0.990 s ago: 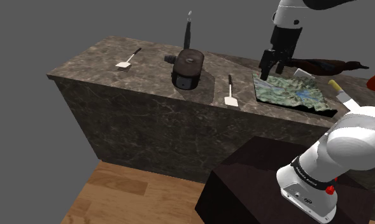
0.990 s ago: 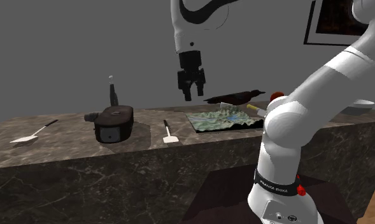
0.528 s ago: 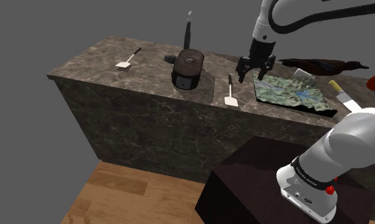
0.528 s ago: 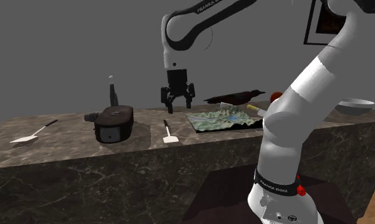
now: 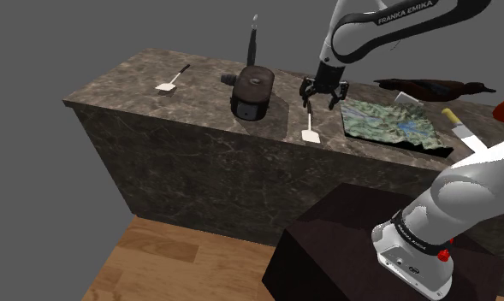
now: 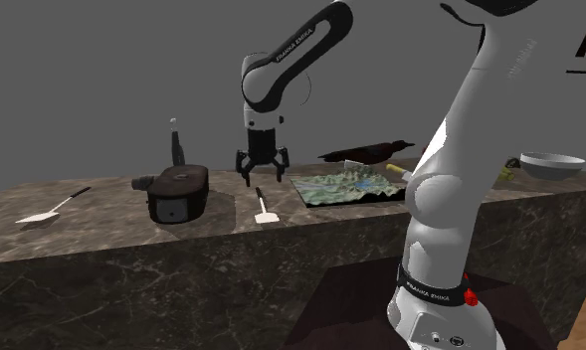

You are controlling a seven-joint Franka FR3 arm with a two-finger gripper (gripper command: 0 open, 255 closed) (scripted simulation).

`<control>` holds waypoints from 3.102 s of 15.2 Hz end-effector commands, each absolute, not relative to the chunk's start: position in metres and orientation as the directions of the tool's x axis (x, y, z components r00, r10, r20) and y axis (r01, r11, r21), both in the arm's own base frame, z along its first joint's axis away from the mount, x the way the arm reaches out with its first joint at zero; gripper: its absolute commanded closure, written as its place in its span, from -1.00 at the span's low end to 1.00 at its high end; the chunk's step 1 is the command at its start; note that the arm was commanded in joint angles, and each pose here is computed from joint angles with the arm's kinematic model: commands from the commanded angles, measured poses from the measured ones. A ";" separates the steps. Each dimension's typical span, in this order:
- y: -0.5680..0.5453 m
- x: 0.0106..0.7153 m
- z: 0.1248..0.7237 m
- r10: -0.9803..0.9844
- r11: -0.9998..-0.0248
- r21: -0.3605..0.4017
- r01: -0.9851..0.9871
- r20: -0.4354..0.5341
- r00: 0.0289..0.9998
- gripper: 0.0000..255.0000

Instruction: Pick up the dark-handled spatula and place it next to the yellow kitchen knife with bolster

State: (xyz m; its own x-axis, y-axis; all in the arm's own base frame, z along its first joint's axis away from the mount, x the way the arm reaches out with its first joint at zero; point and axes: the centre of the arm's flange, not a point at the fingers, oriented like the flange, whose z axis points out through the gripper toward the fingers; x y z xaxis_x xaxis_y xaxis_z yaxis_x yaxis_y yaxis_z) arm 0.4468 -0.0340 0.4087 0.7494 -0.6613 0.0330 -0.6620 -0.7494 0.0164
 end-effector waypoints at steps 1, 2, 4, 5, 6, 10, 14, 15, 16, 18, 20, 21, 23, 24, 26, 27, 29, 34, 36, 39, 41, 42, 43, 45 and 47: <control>-0.044 0.458 0.392 -0.726 -0.687 0.005 -0.727 0.057 0.686 -1.00; -0.050 0.465 0.385 -0.752 -0.657 0.000 -0.754 0.066 0.655 -1.00; -0.051 0.466 0.375 -0.752 -0.657 0.000 -0.754 0.066 0.655 -1.00; -0.051 0.466 0.370 -0.752 -0.657 0.000 -0.754 0.066 0.655 -1.00; -0.051 0.466 0.364 -0.752 -0.657 0.000 -0.754 0.066 0.655 -1.00; -0.052 0.467 0.345 -0.752 -0.657 0.000 -0.754 0.066 0.655 -1.00; -0.052 0.467 0.345 -0.752 -0.657 0.000 -0.754 0.066 0.655 -1.00; -0.052 0.467 0.345 -0.752 -0.657 0.000 -0.754 0.066 0.655 -1.00; -0.052 0.467 0.345 -0.752 -0.657 0.000 -0.754 0.066 0.655 -1.00; -0.052 0.467 0.346 -0.752 -0.657 0.000 -0.754 0.066 0.655 -1.00; -0.052 0.467 0.346 -0.752 -0.657 0.000 -0.754 0.066 0.655 1.00; -0.052 0.467 0.346 -0.752 -0.657 0.000 -0.754 0.066 0.655 1.00; -0.052 0.467 0.346 -0.752 -0.657 0.000 -0.754 0.066 0.655 1.00; -0.052 0.467 0.346 -0.752 -0.657 0.000 -0.754 0.066 0.655 1.00; -0.052 0.467 0.346 -0.752 -0.657 0.000 -0.754 0.066 0.655 1.00; -0.052 0.467 0.346 -0.752 -0.657 0.000 -0.754 0.066 0.655 1.00; -0.052 0.467 0.351 -0.752 -0.657 0.000 -0.754 0.066 0.655 1.00; -0.052 0.467 0.377 -0.752 -0.657 0.000 -0.754 0.066 0.655 1.00; -0.052 0.467 0.388 -0.752 -0.657 0.000 -0.754 0.066 0.655 1.00; -0.052 0.467 0.404 -0.752 -0.657 0.000 -0.754 0.066 0.655 1.00; -0.052 0.467 0.414 -0.752 -0.657 0.000 -0.754 0.066 0.655 1.00; -0.052 0.467 0.419 -0.752 -0.657 0.000 -0.754 0.066 0.655 1.00; -0.052 0.467 0.425 -0.752 -0.657 0.000 -0.754 0.066 0.655 1.00; -0.052 0.467 0.435 -0.752 -0.657 0.000 -0.754 0.066 0.655 1.00; -0.052 0.467 0.446 -0.752 -0.657 0.000 -0.754 0.066 0.655 1.00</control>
